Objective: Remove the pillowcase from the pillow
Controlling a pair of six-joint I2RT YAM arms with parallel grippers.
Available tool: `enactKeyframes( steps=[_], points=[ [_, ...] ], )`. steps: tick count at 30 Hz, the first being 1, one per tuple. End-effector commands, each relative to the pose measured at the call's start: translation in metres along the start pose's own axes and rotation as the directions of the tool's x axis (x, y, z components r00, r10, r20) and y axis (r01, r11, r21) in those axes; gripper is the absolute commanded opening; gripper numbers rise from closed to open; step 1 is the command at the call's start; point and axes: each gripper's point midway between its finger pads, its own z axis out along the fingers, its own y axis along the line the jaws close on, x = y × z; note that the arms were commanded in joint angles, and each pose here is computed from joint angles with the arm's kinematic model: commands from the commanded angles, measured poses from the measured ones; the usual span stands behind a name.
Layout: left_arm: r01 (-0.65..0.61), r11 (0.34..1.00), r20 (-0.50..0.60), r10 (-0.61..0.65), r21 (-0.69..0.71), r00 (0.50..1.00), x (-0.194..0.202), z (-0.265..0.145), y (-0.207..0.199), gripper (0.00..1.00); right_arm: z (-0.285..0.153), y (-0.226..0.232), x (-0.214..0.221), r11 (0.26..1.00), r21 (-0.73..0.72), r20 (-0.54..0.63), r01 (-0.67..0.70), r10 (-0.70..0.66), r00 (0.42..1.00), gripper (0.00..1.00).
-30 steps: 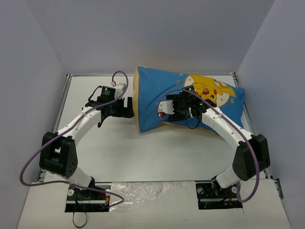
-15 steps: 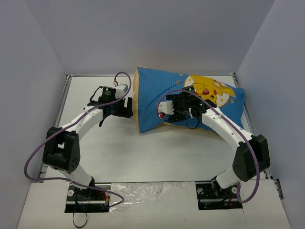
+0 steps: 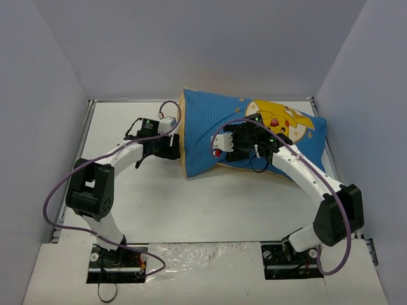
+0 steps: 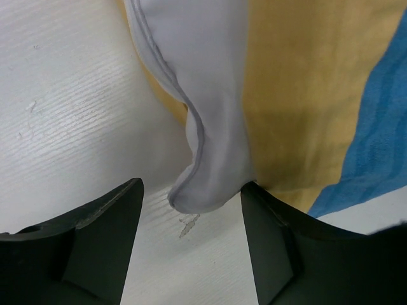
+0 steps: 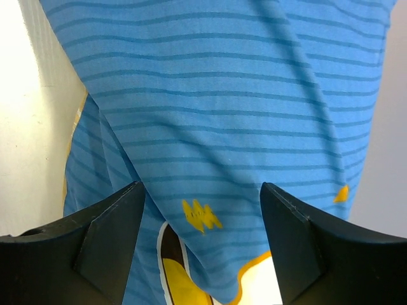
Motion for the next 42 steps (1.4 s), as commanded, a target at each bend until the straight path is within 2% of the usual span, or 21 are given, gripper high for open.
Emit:
enactKeyframes(
  steps=[1, 7, 11, 12, 15, 17, 18, 21, 22, 26, 30, 33, 34, 38, 39, 42],
  points=[
    [-0.059, 0.998, 0.085, 0.059, -0.007, 0.995, -0.035, -0.015, -0.002, 0.61, -0.011, -0.004, -0.008, 1.000, 0.025, 0.028, -0.005, 0.004, 1.000, 0.69],
    [-0.084, 0.996, 0.102, 0.083, 0.005, 0.991, -0.038, -0.014, 0.001, 0.63, 0.002, 0.004, -0.002, 1.000, -0.012, 0.015, -0.024, 0.024, 1.000, 0.68],
    [-0.066, 0.992, 0.125, 0.053, 0.105, 0.991, -0.046, -0.004, -0.010, 0.56, 0.004, 0.004, -0.002, 0.999, -0.017, 0.015, -0.029, 0.029, 0.999, 0.68],
    [-0.071, 0.989, 0.142, 0.053, 0.128, 0.989, -0.051, -0.002, -0.013, 0.45, 0.002, 0.003, -0.002, 1.000, -0.013, 0.014, -0.028, 0.028, 0.999, 0.68],
    [-0.061, 0.972, 0.165, 0.023, 0.229, 0.986, -0.060, -0.005, -0.030, 0.29, -0.005, 0.009, -0.007, 0.999, -0.032, 0.036, 0.004, -0.003, 0.999, 0.70],
    [-0.046, 0.961, 0.172, -0.001, 0.274, 0.985, -0.061, -0.008, -0.039, 0.23, -0.007, 0.013, -0.011, 0.998, -0.050, 0.060, 0.030, -0.027, 0.998, 0.70],
    [-0.055, 0.955, 0.214, -0.008, 0.290, 0.977, -0.070, -0.012, -0.044, 0.18, -0.008, 0.018, -0.011, 0.998, -0.063, 0.062, 0.033, -0.029, 0.998, 0.70],
    [-0.061, 0.937, 0.261, -0.033, 0.343, 0.965, -0.082, -0.024, -0.058, 0.10, -0.004, 0.024, -0.004, 0.996, -0.073, 0.025, 0.051, -0.050, 0.998, 0.70],
    [-0.038, 0.932, 0.258, -0.061, 0.361, 0.964, -0.083, -0.027, -0.062, 0.03, -0.002, 0.026, 0.000, 0.996, -0.078, 0.006, 0.052, -0.051, 0.999, 0.69],
    [-0.037, 0.920, 0.292, -0.085, 0.389, 0.953, -0.095, -0.053, -0.080, 0.02, 0.010, 0.020, 0.020, 0.999, -0.051, -0.102, 0.014, -0.020, 0.995, 0.59],
    [-0.056, 0.921, 0.333, -0.082, 0.385, 0.939, -0.097, -0.081, -0.096, 0.02, 0.010, 0.006, 0.015, 1.000, 0.008, -0.092, -0.019, 0.020, 0.996, 0.54],
    [-0.076, 0.929, 0.381, -0.073, 0.362, 0.922, -0.098, -0.104, -0.105, 0.02, 0.006, 0.003, 0.007, 0.999, 0.020, -0.065, -0.031, 0.032, 0.997, 0.41],
    [-0.084, 0.931, 0.402, -0.070, 0.354, 0.913, -0.096, -0.115, -0.108, 0.02, 0.004, 0.004, 0.006, 0.999, 0.022, -0.061, -0.035, 0.036, 0.998, 0.29],
    [-0.070, 0.956, 0.453, -0.070, 0.286, 0.889, -0.093, -0.135, -0.102, 0.02, -0.006, 0.013, 0.007, 0.998, 0.028, -0.057, -0.064, 0.066, 0.996, 0.03],
    [-0.059, 0.964, 0.467, -0.071, 0.258, 0.882, -0.093, -0.142, -0.098, 0.02, -0.016, 0.011, 0.005, 0.995, 0.051, -0.039, -0.083, 0.085, 0.996, 0.00],
    [-0.041, 0.972, 0.468, -0.075, 0.233, 0.881, -0.088, -0.148, -0.094, 0.02, -0.032, 0.020, 0.005, 0.991, 0.064, 0.008, -0.119, 0.118, 0.993, 0.00]
  ],
)
